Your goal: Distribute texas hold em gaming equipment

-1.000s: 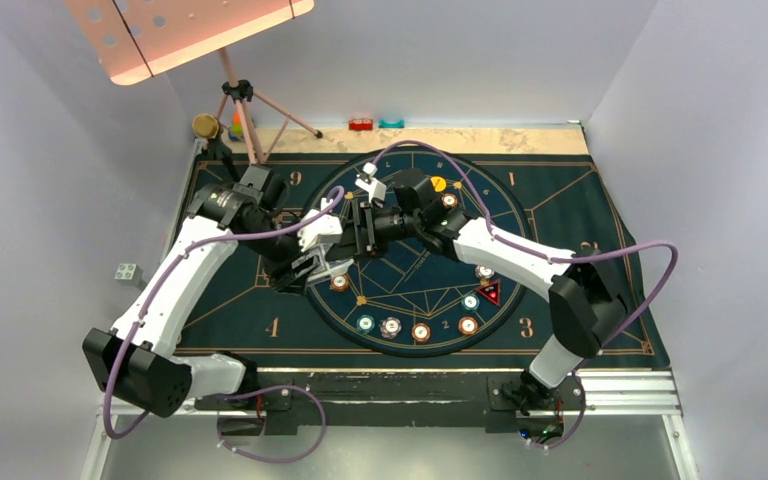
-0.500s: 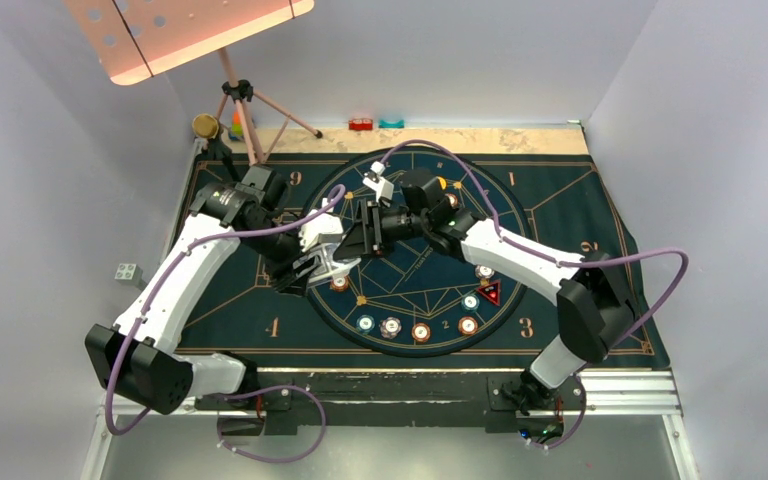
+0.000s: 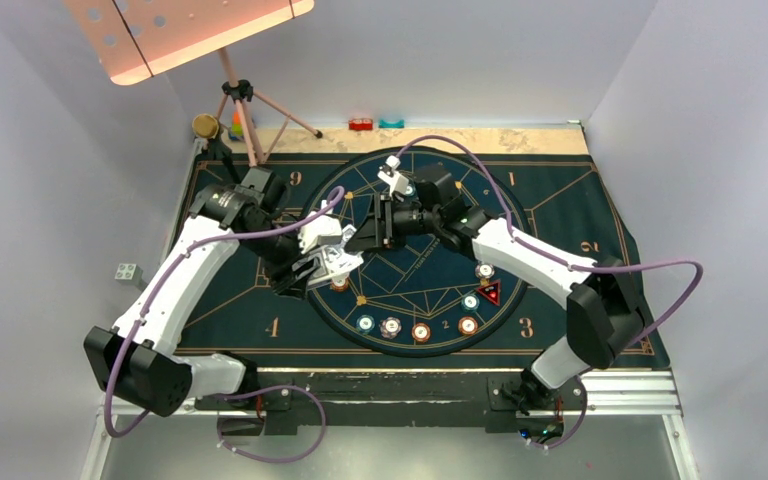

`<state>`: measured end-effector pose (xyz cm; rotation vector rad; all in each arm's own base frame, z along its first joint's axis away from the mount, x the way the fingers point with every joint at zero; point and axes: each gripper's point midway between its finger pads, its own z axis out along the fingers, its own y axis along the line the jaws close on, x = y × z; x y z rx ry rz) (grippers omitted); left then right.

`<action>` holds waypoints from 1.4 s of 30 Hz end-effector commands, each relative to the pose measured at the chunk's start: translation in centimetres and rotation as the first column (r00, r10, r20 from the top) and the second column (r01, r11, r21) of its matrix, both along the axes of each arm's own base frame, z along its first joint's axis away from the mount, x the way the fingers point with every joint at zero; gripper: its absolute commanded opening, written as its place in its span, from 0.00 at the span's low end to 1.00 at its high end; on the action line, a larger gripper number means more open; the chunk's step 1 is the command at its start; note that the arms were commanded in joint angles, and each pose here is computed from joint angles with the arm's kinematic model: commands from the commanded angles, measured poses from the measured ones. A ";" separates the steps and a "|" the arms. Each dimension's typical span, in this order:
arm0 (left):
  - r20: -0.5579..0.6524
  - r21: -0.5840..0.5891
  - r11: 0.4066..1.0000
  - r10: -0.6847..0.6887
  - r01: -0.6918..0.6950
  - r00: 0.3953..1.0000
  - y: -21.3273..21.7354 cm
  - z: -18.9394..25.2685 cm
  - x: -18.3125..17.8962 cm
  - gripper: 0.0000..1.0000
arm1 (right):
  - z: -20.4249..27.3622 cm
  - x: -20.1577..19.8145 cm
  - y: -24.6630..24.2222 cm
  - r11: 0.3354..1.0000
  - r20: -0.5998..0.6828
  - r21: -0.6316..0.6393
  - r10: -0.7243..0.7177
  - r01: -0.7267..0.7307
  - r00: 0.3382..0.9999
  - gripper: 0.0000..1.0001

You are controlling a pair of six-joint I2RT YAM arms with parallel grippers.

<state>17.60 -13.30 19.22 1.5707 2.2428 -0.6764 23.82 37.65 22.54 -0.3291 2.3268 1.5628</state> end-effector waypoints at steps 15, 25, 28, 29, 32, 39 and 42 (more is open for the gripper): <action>0.008 -0.066 0.998 -0.013 0.014 1.000 -0.7 0.4 -1.2 0.00 | 2.6 1.4 -1.9 0.997 0.128 -0.031 -0.070 0.074 0.989 0.35; 0.006 -0.063 0.998 -0.011 0.011 1.000 -0.6 0.0 -1.4 0.00 | 4.5 2.6 -3.6 0.989 0.174 -0.028 -0.137 0.144 0.975 0.16; 0.004 -0.056 0.998 -0.009 0.009 1.000 -0.4 -0.2 -1.6 0.00 | 5.1 3.2 -4.3 0.986 0.185 -0.020 -0.158 0.164 0.970 0.11; 0.002 -0.054 0.999 -0.010 0.010 1.000 -0.3 -0.3 -1.7 0.00 | 5.4 3.6 -4.6 0.985 0.189 -0.018 -0.166 0.172 0.968 0.10; 0.000 -0.049 0.999 -0.008 0.008 1.000 -0.1 -0.5 -2.0 0.00 | 5.9 4.7 -5.2 0.979 0.195 -0.011 -0.195 0.201 0.961 0.05; -0.004 -0.052 0.999 -0.007 0.007 1.000 0.1 0.0 -2.8 0.00 | 3.7 8.0 -4.7 0.977 0.149 -0.014 -0.210 0.214 0.966 0.00; -0.006 -0.060 0.998 -0.005 0.005 1.000 0.0 0.4 -3.0 0.00 | 0.5 9.3 -2.6 0.984 0.083 -0.031 -0.173 0.176 0.982 0.00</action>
